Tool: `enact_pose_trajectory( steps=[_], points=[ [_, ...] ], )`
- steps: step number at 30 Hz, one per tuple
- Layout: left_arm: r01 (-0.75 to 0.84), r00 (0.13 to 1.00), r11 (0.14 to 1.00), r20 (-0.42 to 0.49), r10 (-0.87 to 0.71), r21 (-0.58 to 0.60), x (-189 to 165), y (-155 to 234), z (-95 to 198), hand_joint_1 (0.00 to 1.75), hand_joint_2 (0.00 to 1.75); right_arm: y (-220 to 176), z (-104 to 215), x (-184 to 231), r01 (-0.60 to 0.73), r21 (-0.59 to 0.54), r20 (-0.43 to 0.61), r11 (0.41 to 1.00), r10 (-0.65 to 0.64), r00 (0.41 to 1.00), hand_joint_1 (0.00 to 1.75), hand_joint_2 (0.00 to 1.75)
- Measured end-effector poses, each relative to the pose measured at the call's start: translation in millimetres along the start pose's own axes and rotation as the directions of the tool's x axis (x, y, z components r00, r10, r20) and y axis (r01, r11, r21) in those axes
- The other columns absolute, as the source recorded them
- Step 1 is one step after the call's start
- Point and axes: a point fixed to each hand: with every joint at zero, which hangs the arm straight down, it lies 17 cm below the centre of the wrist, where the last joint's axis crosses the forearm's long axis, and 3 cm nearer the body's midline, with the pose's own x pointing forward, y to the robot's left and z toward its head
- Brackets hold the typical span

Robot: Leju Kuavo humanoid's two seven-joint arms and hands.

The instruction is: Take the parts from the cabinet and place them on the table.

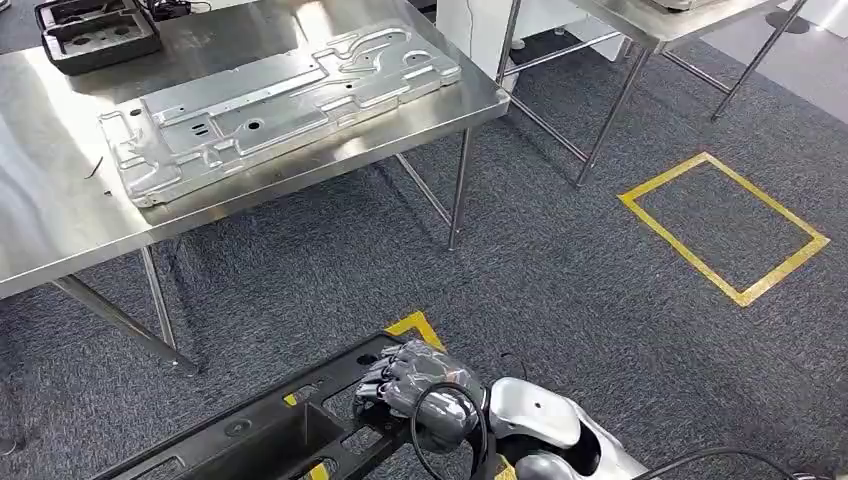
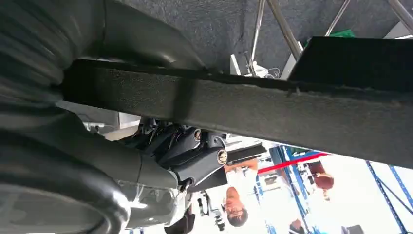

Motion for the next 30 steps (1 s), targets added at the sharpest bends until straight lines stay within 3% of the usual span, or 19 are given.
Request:
enact_pose_trajectory(
  steps=[30],
  points=[
    [-0.075,0.996,0.997,-0.042,0.077,0.036,-13.1,9.3,0.9,0.0,0.0,-3.6,-6.4,5.3,0.027,-0.007,0.023,1.0,-0.027,0.999,1.75,1.75]
  ],
)
